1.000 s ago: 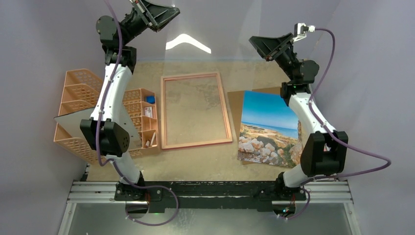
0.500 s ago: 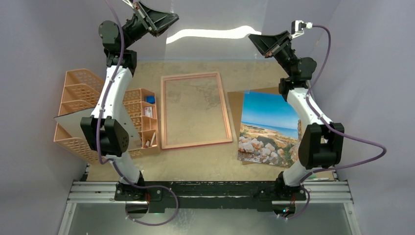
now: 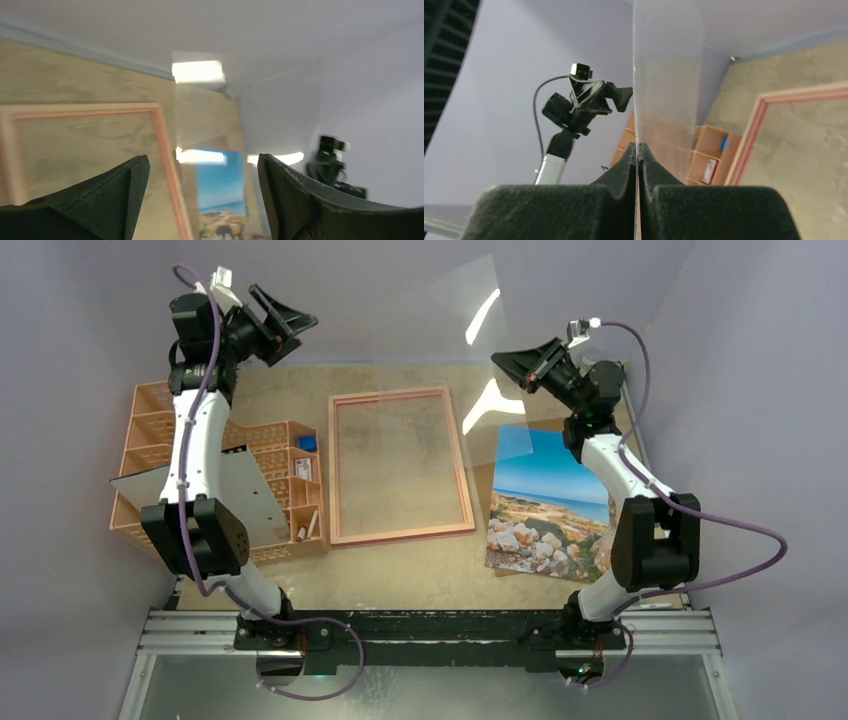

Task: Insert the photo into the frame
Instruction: Place the photo frame item in the photo frame.

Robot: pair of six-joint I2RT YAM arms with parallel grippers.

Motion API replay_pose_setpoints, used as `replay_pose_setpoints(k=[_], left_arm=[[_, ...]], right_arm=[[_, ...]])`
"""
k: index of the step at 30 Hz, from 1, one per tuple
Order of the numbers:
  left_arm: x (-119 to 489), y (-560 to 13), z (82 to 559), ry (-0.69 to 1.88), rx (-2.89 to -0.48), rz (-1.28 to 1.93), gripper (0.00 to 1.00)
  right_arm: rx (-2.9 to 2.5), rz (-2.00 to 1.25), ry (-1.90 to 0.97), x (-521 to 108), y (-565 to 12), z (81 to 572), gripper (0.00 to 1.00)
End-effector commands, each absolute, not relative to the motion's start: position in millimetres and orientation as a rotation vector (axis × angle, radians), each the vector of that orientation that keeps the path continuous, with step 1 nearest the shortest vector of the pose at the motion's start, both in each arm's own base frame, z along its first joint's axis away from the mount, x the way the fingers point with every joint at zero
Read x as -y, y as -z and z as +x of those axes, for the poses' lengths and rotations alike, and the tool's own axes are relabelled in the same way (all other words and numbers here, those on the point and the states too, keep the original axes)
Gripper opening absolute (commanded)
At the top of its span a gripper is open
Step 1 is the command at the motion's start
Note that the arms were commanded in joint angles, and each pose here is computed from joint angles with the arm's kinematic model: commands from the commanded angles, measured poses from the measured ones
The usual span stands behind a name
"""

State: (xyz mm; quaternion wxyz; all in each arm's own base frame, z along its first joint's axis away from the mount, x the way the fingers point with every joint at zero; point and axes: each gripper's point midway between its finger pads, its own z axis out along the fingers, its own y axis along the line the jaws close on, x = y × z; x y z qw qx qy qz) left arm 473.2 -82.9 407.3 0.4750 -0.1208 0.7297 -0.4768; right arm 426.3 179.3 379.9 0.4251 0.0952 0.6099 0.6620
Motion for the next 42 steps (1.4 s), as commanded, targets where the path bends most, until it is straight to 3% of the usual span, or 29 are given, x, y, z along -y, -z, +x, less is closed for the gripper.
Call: replay_pose_setpoints(k=[1, 6, 15, 24, 42], left_arm=[[36.2, -322.5, 462.6, 0.769, -2.04, -0.403, 0.82], [20.9, -276.3, 455.6, 0.642, -2.139, -0.473, 0.79], [17.7, -239.6, 444.2, 0.511, -2.169, -0.537, 0.79], [43.8, -204.5, 458.6, 0.443, -2.23, -0.509, 0.79], [61.5, -146.2, 493.9, 0.393, -2.331, -0.484, 0.79]], right_arm=[[-1.664, 0.227, -1.589, -196.0, -351.4, 416.7, 0.0], [-1.791, 0.269, -1.608, -237.2, -305.8, 414.7, 0.0], [-1.841, 0.279, -1.701, -308.7, -286.2, 417.6, 0.0], [-1.81, 0.519, -1.648, -308.5, -221.7, 440.3, 0.0], [-1.809, 0.573, -1.493, -290.8, -152.5, 442.1, 0.0]])
